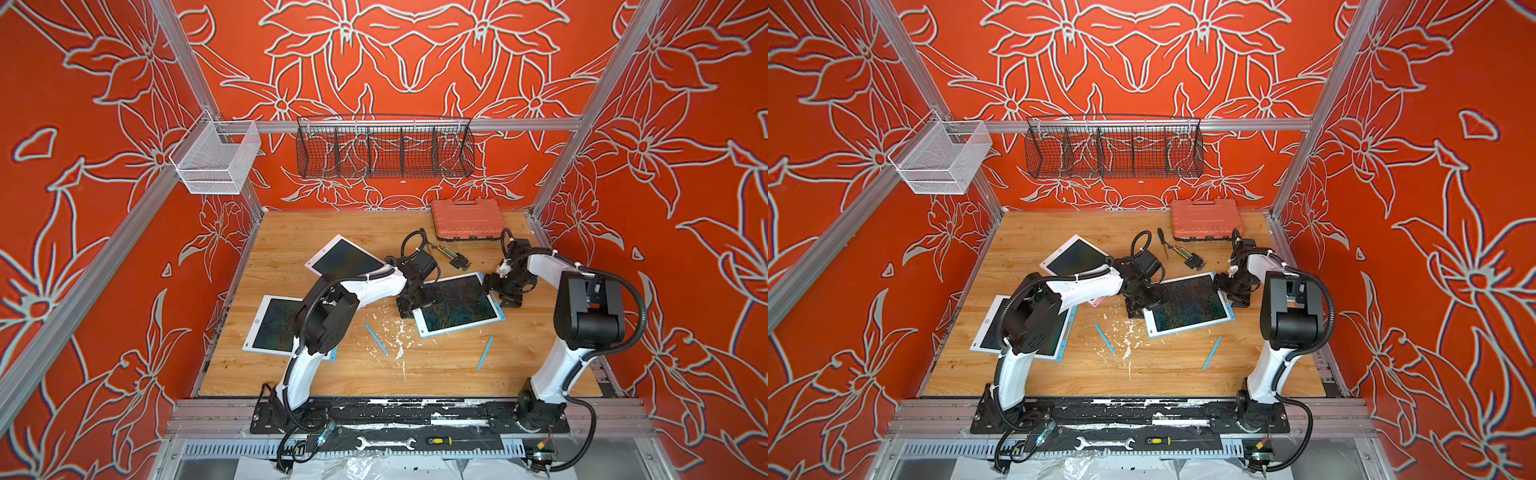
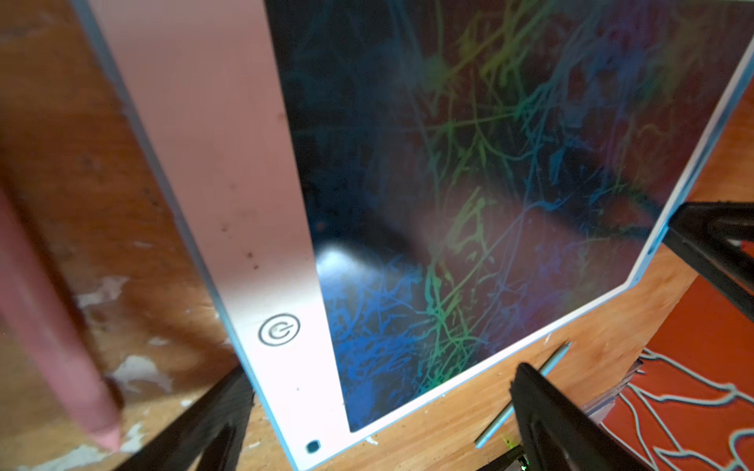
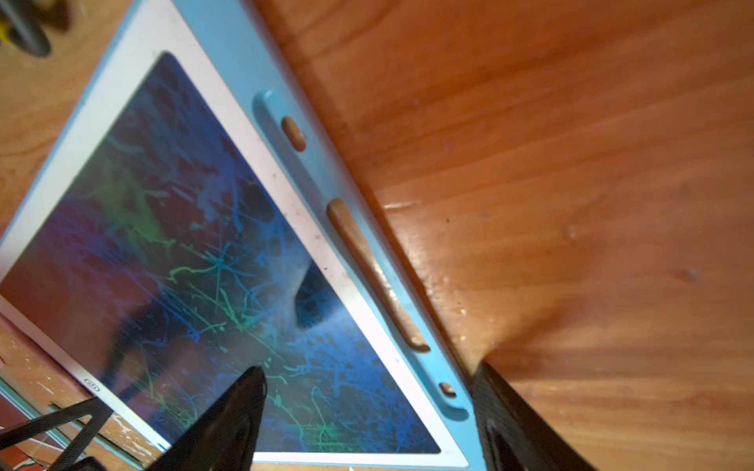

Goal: Place the stylus back onto the writing tablet
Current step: Adjust the writing tablet at the center of the board.

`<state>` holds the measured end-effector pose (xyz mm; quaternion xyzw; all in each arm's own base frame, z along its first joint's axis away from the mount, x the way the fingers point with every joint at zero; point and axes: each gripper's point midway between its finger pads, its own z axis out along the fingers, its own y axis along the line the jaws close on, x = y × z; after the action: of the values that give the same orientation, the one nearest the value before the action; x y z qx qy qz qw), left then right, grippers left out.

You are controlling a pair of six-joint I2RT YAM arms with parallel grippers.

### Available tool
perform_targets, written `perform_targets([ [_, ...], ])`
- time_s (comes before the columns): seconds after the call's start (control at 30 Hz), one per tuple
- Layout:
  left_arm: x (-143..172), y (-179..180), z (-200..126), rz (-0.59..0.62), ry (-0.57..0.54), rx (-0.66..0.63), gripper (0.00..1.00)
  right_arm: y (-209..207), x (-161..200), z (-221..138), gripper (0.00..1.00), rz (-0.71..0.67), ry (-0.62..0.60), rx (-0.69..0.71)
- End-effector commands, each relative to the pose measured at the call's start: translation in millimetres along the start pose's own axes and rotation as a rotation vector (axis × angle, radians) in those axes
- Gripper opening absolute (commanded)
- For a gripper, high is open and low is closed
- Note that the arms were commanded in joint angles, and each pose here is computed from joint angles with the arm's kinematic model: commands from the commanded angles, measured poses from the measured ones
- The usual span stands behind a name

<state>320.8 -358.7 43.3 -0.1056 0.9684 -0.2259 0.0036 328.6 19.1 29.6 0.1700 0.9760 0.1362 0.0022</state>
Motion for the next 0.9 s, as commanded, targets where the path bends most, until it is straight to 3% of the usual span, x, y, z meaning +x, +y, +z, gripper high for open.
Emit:
perform_targets([
  [0.0,3,37,18,-0.05,0.012,-0.105,0.97,8,38,17,0.81,0.013,0.132,-0.021],
  [0.87,-14,62,15,-0.043,-0.019,-0.161,0.97,25,51,20,0.81,-0.034,0.141,-0.016],
])
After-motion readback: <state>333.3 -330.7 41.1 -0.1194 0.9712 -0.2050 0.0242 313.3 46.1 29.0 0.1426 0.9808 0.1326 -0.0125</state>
